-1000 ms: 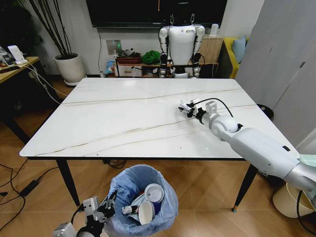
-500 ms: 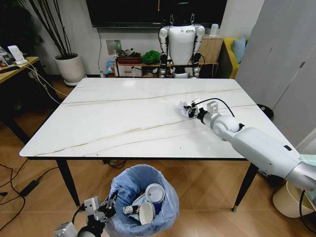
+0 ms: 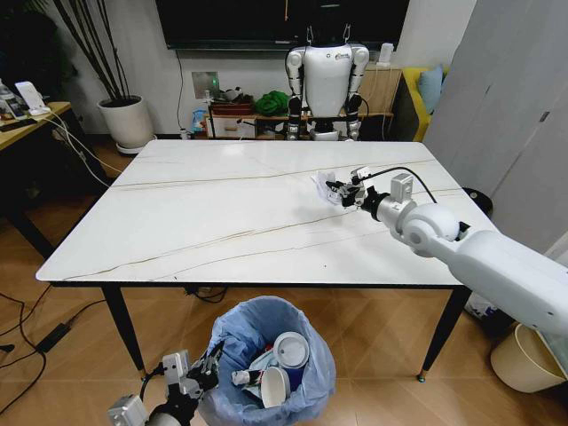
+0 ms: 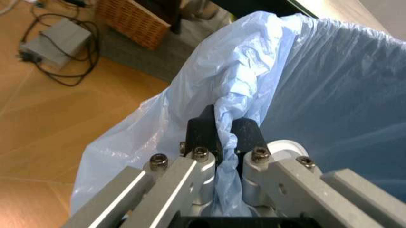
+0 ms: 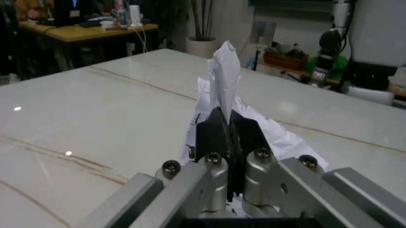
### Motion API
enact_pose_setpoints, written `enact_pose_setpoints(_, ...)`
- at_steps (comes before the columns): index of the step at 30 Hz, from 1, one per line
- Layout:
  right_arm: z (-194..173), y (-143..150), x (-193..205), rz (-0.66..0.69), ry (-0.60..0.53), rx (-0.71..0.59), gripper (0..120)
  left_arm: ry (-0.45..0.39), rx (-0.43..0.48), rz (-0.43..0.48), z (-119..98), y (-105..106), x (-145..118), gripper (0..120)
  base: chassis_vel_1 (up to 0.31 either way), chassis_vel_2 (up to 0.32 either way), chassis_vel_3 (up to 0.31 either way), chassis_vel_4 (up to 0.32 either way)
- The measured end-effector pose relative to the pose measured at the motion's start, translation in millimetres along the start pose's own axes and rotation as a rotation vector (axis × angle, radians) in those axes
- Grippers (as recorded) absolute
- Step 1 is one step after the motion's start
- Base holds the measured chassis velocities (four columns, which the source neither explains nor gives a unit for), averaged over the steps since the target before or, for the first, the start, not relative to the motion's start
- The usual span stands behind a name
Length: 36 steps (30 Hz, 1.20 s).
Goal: Pick up the trash bin and place the trash from the table into it.
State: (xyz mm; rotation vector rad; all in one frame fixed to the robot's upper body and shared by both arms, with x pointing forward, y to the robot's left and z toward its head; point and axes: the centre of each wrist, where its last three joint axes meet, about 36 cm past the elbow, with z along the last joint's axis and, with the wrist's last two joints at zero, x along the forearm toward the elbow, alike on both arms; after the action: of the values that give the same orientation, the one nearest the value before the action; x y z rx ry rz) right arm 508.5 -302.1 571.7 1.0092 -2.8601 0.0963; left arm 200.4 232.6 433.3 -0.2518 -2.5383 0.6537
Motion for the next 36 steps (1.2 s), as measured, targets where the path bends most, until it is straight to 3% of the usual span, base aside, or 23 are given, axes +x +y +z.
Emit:
enact_pose_setpoints(1,-0.4,5.6,22.1,-0.041,-0.02,0.017,0,0.007,-0.007,0.008,0.5,1.5,-2.2,0,0.0,0.0,0.0,0.0)
enact_pose_setpoints(5,3.0,18.3,47.8,-0.095,-0.051,0.048,0,0.017,-0.012,0.02,1.6,2.3,-5.6,0,0.0,0.0,0.0,0.0)
enact_pose_setpoints(7,3.1,40.2,65.6,-0.175,-0.095,0.11,0,0.018,-0.01,0.027,0.7,0.7,-7.0,0,0.0,0.0,0.0,0.0)
enact_pose_setpoints(18,-6.2,100.6,80.6,-0.43,-0.18,0.183,0,-0.001,-0.005,0.019,-2.4,-0.7,-5.1,0,0.0,0.0,0.0,0.0)
enact_pose_setpoints(25,3.9,103.7,76.0,-0.593,-0.197,0.208,0,-0.013,0.002,0.012,-6.0,1.8,-6.3,0,0.0,0.0,0.0,0.0)
enact_pose_setpoints(36,56.5,110.1,46.5,-0.811,-0.172,0.291,0,-0.015,0.02,0.001,-2.9,6.2,-13.3,0,0.0,0.0,0.0,0.0)
